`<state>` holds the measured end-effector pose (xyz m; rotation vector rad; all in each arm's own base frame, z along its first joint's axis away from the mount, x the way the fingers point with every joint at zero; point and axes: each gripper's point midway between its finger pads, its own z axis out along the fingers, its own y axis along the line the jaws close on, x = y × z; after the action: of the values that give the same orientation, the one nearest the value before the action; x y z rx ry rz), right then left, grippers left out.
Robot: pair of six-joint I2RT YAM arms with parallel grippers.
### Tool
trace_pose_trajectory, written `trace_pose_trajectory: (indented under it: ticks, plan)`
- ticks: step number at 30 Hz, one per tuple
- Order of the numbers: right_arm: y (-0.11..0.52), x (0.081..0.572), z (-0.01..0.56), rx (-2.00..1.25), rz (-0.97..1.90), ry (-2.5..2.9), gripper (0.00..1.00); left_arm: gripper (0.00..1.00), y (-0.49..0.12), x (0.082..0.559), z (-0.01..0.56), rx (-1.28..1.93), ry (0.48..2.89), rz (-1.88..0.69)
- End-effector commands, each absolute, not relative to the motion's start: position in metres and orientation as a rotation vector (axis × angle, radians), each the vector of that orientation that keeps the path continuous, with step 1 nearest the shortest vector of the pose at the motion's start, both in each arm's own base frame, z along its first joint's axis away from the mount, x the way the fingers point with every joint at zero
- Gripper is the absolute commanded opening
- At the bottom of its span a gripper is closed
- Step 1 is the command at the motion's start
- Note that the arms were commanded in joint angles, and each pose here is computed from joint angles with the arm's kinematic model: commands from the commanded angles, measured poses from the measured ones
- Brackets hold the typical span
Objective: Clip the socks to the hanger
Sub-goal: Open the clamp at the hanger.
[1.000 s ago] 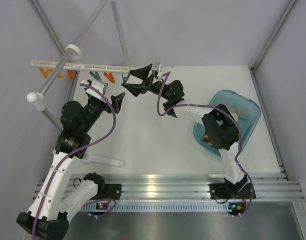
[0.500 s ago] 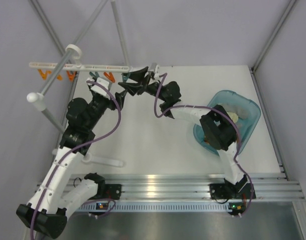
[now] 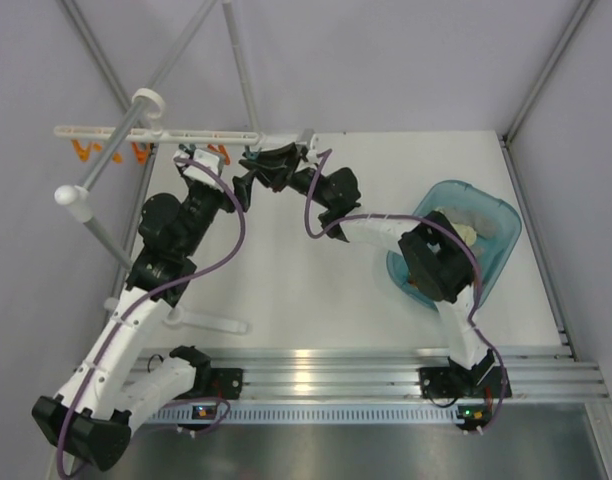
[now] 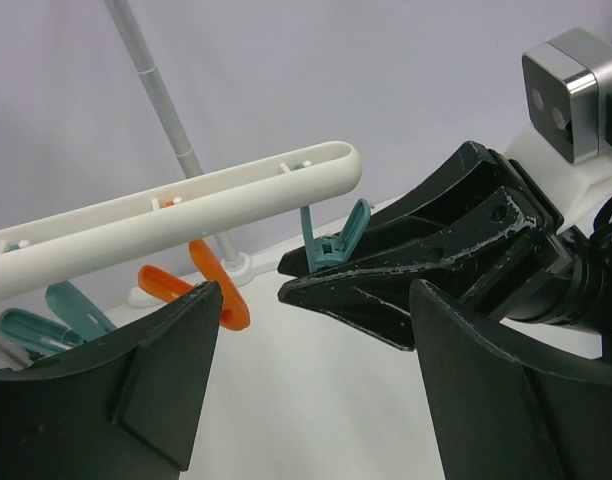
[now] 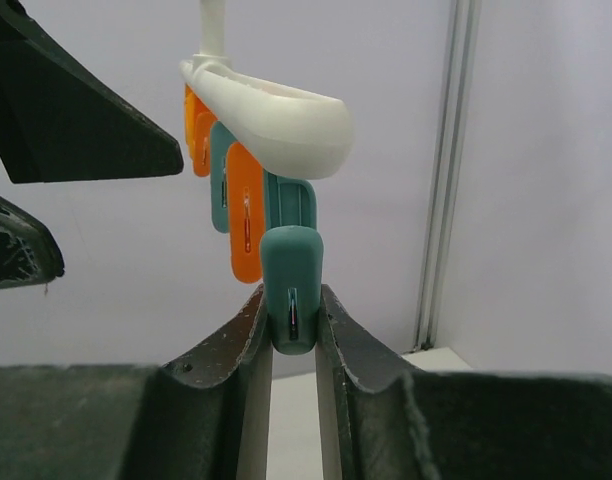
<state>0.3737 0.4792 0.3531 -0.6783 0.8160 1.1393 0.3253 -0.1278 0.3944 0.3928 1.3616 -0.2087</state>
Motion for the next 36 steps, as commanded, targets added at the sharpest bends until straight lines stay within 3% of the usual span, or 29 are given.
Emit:
trace_pose_trajectory:
  ticks: [1, 36]
  plan:
    - [0.466, 0.345, 0.413, -0.630, 1.129, 0.664, 0.00, 0.81, -0.130, 0.325, 0.432, 0.326, 1.257, -0.249]
    - [0.465, 0.316, 0.415, -0.679, 1.165, 0.631, 0.00, 0.69, -0.144, 0.351, 0.457, 0.237, 1.139, -0.277]
